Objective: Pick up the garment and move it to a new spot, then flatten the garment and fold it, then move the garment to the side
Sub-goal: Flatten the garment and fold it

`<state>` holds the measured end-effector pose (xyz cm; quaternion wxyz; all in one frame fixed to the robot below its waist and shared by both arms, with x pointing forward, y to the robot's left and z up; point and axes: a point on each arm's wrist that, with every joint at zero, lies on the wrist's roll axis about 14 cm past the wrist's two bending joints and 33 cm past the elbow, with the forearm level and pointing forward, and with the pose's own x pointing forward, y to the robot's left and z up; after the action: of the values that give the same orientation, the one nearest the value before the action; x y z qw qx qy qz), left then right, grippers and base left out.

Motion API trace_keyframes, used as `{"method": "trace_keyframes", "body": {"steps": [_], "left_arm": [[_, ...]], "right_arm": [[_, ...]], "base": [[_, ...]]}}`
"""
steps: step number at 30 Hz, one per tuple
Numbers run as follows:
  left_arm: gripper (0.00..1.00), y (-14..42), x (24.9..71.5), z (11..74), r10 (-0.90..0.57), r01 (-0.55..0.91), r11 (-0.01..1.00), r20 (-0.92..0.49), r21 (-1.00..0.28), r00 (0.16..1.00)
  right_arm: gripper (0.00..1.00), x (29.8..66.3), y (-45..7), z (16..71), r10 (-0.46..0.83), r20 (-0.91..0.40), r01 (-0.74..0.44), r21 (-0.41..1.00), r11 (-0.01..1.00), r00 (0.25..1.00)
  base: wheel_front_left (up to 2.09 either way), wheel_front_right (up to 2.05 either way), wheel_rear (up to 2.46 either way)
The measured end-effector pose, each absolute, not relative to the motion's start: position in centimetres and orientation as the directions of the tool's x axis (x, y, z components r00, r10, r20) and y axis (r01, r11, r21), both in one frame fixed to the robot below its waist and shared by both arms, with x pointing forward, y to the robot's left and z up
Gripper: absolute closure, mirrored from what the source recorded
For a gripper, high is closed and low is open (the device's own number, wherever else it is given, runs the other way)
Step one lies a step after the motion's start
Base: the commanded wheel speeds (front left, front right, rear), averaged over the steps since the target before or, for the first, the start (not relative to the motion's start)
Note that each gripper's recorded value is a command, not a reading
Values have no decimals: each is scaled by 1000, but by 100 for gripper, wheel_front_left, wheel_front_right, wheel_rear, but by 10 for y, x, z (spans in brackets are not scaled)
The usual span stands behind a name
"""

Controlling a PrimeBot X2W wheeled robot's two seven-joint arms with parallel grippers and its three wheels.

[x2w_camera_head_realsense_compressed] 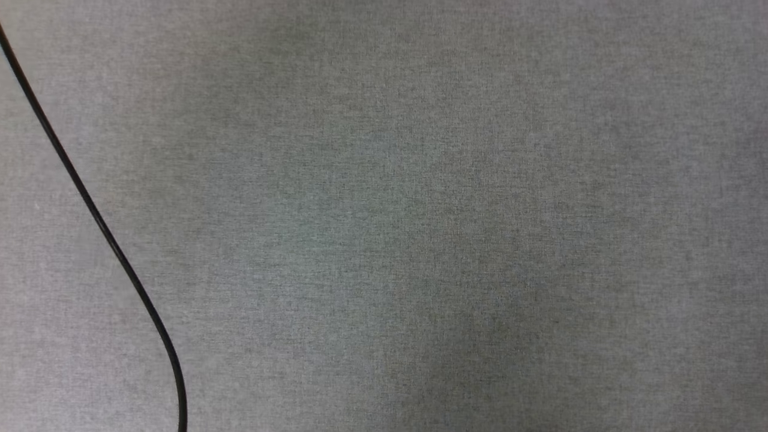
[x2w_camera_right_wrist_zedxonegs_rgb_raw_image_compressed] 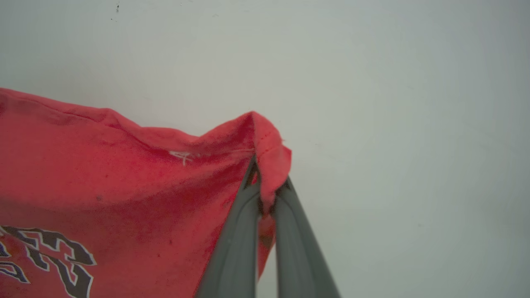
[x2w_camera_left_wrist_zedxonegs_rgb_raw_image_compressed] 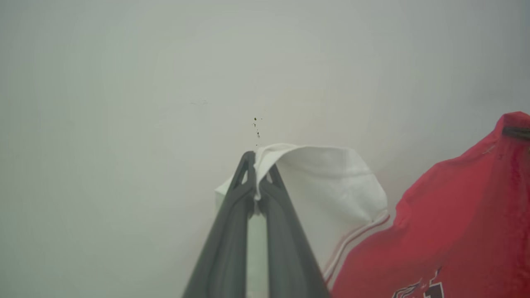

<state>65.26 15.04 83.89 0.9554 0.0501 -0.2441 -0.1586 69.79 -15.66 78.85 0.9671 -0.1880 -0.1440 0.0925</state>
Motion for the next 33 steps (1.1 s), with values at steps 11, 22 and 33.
{"method": "trace_keyframes", "body": {"steps": [11, 22, 33], "left_arm": [[100, 162, 687, 766, -311, 277, 950, 338, 145, 888], [100, 173, 666, 620, -307, 302, 952, 120, 56, 944], [100, 189, 548, 497, -254, 246, 965, -101, -86, 962]], "right_arm": [[100, 726, -144, 700, 259, 79, -207, -405, 891, 963], [100, 691, -115, 553, 365, -207, -417, -357, 836, 908], [100, 597, -127, 480, 427, -373, -534, -256, 806, 823]], "base": [[0, 0, 0], [0, 0, 0], [0, 0, 0]]}}
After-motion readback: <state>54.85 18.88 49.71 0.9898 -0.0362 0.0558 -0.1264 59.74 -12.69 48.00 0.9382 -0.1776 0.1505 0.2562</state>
